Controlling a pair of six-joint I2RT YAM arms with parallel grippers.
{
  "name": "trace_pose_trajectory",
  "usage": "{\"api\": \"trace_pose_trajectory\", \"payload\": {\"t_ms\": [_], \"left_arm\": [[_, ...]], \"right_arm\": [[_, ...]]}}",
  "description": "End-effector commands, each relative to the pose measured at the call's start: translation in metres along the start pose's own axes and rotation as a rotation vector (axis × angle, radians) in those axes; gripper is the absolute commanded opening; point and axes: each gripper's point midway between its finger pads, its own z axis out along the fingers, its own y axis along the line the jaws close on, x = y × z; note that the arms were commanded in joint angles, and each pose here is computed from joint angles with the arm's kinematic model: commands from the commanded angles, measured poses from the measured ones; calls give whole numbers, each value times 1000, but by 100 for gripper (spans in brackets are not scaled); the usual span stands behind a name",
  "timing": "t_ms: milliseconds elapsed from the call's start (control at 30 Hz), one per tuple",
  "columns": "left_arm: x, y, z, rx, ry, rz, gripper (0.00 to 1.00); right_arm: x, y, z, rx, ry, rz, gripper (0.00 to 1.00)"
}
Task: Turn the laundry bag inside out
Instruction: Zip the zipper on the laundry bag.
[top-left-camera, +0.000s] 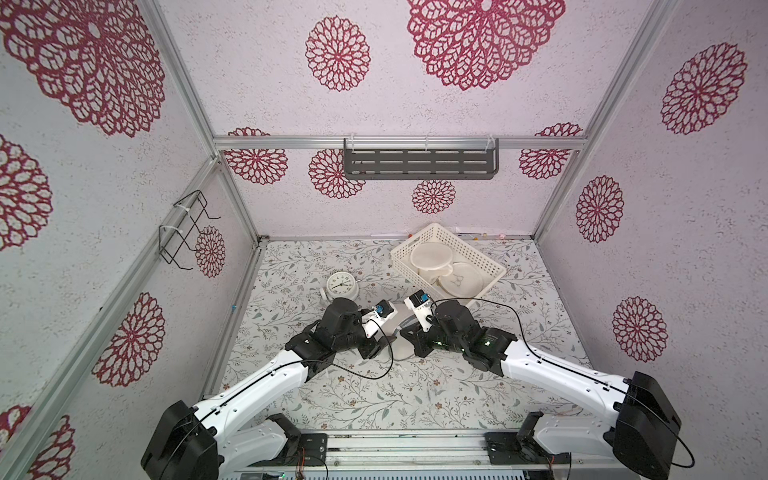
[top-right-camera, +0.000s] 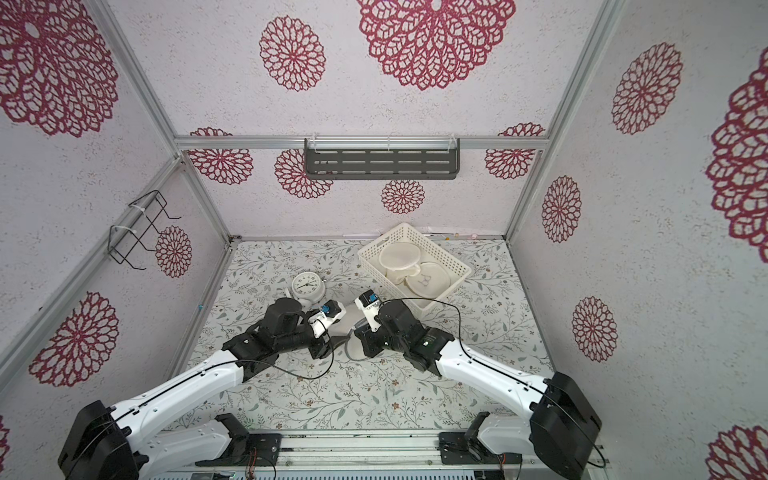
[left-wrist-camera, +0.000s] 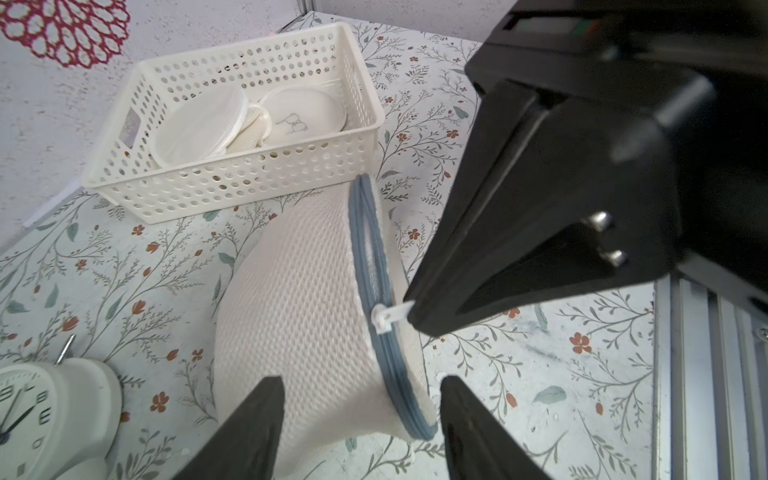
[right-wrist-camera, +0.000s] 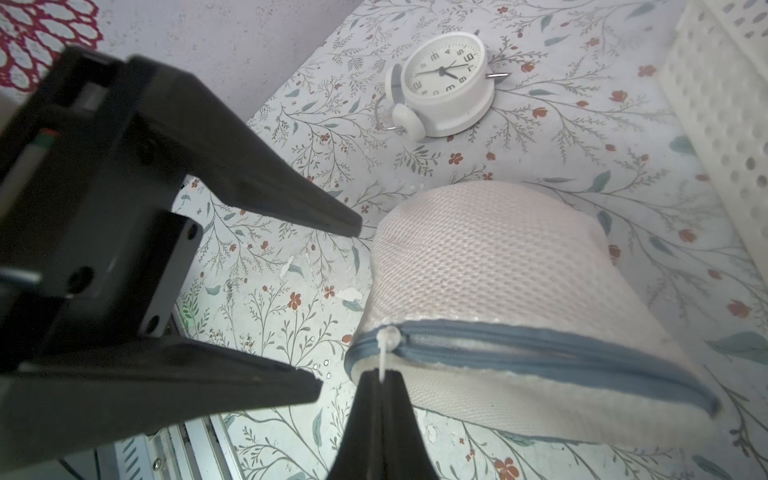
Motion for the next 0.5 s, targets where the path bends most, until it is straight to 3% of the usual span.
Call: {"api": "trace_pose_trajectory", "payload": {"t_ms": [0, 167, 333, 467], "left_arm": [[-10, -6, 2, 47, -24, -18, 61], [-8, -5, 3, 39, -27, -31, 53], [-6, -4, 7, 37, -22, -36, 50], [-5, -2, 9, 31, -24, -36, 33]], "right_arm": [[-30, 12, -9, -37, -92, -17, 0], [-35, 12, -12, -37, -119, 18, 0], [-45, 16, -17, -50, -160, 38, 0], [-51, 21, -23, -75, -187, 37, 0]]}}
